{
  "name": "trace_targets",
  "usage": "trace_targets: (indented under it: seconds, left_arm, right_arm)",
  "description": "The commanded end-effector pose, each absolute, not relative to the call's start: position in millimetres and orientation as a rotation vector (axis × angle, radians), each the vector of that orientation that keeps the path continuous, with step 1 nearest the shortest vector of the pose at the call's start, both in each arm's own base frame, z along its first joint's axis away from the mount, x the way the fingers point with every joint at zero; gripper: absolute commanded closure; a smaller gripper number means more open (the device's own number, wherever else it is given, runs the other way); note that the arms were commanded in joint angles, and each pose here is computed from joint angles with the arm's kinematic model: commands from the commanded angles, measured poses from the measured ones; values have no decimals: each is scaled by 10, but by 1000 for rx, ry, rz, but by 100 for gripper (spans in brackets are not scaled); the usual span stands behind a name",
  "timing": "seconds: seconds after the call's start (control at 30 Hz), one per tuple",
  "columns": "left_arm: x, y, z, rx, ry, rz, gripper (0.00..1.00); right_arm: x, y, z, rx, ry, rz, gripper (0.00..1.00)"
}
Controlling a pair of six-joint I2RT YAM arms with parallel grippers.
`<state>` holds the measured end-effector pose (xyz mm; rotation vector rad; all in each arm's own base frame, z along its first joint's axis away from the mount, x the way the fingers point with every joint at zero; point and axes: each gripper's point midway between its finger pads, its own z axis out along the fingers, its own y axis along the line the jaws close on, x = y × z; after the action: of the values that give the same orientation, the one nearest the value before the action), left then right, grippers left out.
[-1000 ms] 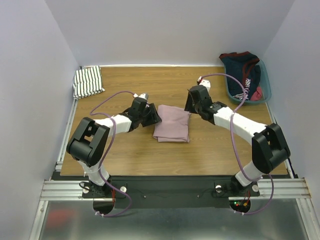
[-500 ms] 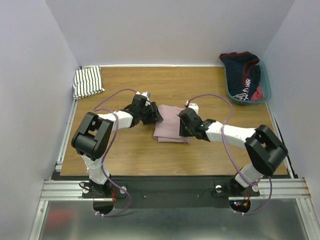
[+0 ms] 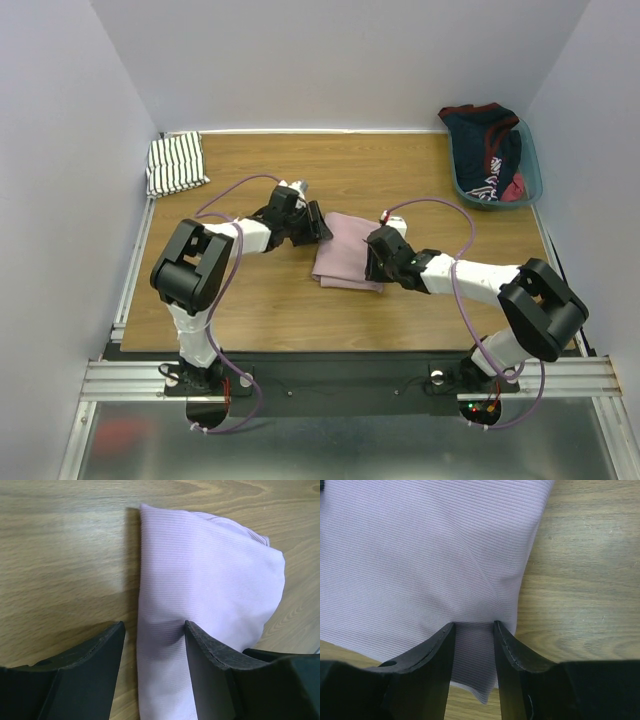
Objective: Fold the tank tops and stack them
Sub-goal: Neatly place the folded tank top to the corner
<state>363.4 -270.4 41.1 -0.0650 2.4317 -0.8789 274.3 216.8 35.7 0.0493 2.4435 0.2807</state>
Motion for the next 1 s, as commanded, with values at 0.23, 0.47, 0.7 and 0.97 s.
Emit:
trace_targets:
  seconds: [0.23, 0.47, 0.7, 0.97]
  left_arm:
    - [3252, -2650, -192, -43, 2652, -699, 46]
    - [3333, -2643, -159, -57, 2636, -600, 96]
    - [3618, -2338, -33, -82, 2601, -279, 100]
    - [4258, -1556, 385, -177, 2449, 210, 100]
  right_arm:
    - [2792, 2241, 437, 32, 2417, 316, 57]
    - [2814, 2277, 554, 18, 2392, 348, 37]
    - [2988, 2460, 1243, -36, 2255, 454, 9]
    - [3074, 2661, 1854, -80, 2151, 574, 0]
